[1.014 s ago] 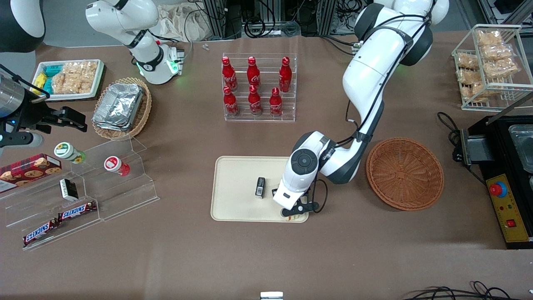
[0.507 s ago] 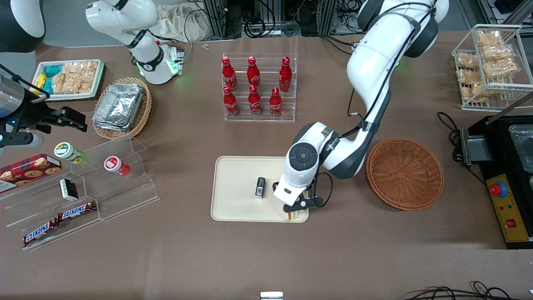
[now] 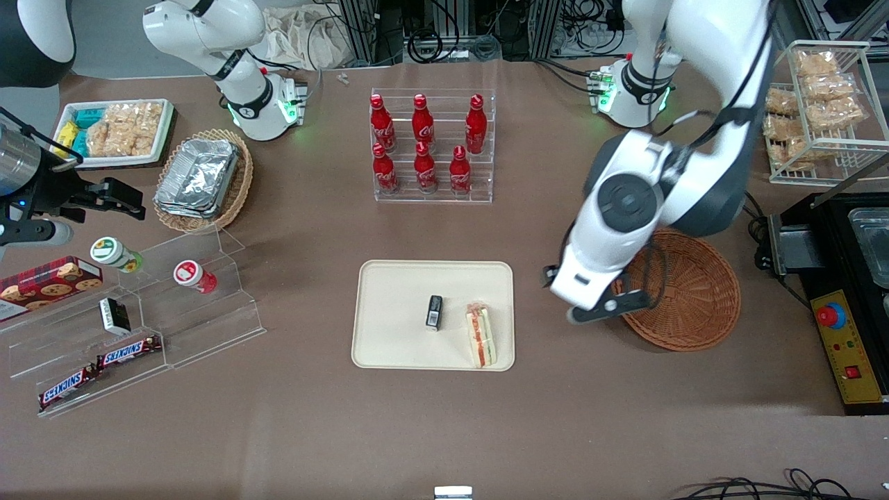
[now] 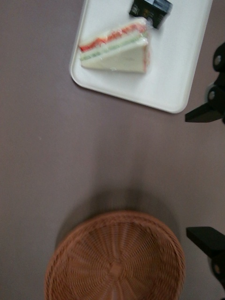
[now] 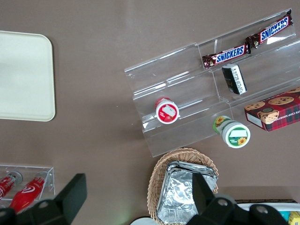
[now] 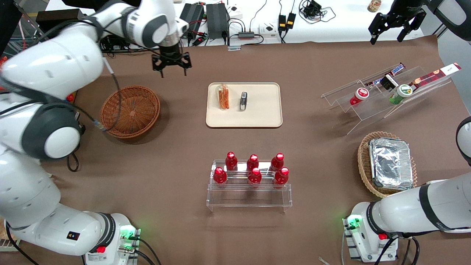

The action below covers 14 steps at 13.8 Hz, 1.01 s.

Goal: Place sandwich from basket to tray

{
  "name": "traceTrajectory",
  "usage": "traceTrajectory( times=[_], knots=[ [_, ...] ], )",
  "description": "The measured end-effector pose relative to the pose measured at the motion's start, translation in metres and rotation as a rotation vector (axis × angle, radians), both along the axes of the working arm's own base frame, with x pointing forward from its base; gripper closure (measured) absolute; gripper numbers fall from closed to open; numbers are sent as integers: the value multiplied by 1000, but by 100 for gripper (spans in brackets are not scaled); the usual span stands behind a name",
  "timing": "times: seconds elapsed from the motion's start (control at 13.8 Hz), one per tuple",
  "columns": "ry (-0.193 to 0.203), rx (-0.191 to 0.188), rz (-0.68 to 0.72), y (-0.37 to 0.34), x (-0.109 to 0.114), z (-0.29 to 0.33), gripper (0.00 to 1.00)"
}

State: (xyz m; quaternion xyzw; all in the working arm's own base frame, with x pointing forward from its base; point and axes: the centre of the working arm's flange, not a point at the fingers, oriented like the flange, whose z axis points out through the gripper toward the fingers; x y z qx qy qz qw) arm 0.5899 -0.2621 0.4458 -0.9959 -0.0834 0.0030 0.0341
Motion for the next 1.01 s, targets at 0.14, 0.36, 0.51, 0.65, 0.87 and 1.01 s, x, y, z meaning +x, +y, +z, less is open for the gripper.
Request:
traceTrajectory(
  times=[0.14, 0.36, 0.51, 0.65, 0.87, 1.01],
  knots=[
    [-10, -7, -58, 41, -21, 29, 0],
    [-11, 2, -160, 103, -39, 61, 0],
    [0, 7, -216, 142, -41, 75, 0],
    [19, 0, -248, 174, -41, 83, 0],
    [48, -25, -249, 204, -39, 97, 0],
    [55, -30, -303, 213, -33, 111, 0]
  ],
)
